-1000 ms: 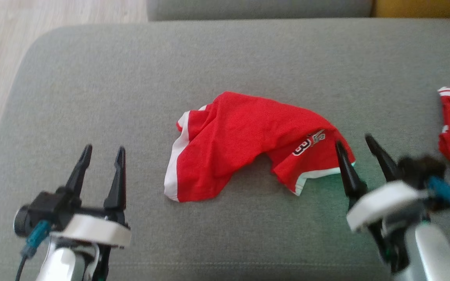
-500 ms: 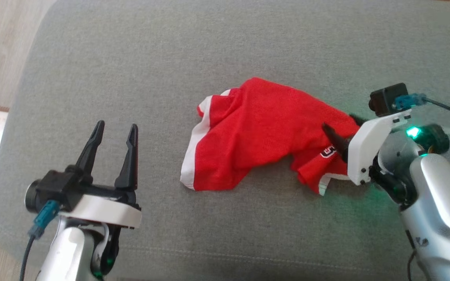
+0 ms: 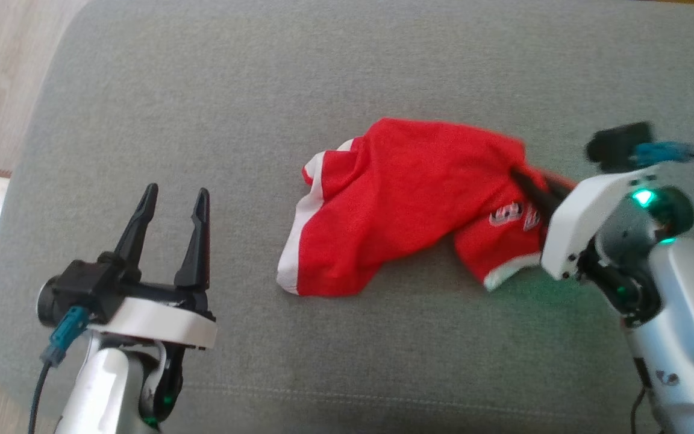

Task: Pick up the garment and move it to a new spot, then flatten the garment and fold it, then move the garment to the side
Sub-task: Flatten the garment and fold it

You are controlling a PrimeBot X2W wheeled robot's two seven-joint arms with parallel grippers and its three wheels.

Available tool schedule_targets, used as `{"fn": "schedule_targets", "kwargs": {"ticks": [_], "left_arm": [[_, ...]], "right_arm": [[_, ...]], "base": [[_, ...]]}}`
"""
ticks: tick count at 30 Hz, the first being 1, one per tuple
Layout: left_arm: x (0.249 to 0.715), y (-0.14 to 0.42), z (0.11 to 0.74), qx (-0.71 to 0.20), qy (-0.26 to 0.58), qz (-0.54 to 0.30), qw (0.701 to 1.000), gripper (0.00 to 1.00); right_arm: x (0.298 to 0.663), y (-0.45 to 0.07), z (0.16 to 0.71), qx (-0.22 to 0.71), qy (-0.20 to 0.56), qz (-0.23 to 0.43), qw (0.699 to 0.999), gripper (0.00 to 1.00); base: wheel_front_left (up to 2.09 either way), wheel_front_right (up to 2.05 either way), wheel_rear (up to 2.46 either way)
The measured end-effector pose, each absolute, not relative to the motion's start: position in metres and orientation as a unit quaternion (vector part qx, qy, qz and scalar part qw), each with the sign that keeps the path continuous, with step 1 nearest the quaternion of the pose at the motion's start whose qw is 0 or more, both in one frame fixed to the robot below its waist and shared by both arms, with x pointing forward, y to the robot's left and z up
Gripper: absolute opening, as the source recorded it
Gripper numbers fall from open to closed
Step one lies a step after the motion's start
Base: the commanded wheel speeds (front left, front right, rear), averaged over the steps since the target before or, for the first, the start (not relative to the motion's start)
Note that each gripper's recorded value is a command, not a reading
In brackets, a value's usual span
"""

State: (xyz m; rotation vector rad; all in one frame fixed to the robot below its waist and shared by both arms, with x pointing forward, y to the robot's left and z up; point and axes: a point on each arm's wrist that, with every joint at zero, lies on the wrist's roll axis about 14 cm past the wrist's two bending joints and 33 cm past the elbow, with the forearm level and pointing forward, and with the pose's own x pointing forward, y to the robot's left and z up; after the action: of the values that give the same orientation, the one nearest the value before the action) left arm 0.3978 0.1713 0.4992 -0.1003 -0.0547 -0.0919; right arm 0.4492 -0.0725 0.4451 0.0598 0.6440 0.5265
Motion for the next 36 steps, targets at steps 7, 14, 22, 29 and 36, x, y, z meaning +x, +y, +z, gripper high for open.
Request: {"fn": "schedule_targets", "kwargs": {"ticks": [7,14,22,29,36], "left_arm": [[0.4,0.163,0.504,-0.046,-0.035,-0.058,0.997,1.0],[0.398,0.158,0.51,-0.046,-0.044,-0.065,0.996,1.0],[0.391,0.155,0.508,-0.044,-0.039,-0.07,0.996,1.0],[0.389,0.153,0.509,-0.039,-0.041,-0.073,0.996,1.0],[0.382,0.156,0.507,-0.031,-0.038,-0.061,0.997,1.0]], "right_arm": [[0.463,-0.098,0.49,0.057,0.19,0.213,0.957,0.0],[0.378,-0.128,0.396,0.105,0.318,0.133,0.933,0.0],[0.318,-0.138,0.362,0.15,0.356,0.076,0.919,0.91],[0.344,-0.137,0.409,0.15,0.214,0.075,0.962,1.0],[0.384,-0.125,0.499,0.097,0.037,0.11,0.988,1.0]], "base": [[0.0,0.0,0.0],[0.0,0.0,0.0],[0.0,0.0,0.0],[0.0,0.0,0.0],[0.0,0.0,0.0]]}}
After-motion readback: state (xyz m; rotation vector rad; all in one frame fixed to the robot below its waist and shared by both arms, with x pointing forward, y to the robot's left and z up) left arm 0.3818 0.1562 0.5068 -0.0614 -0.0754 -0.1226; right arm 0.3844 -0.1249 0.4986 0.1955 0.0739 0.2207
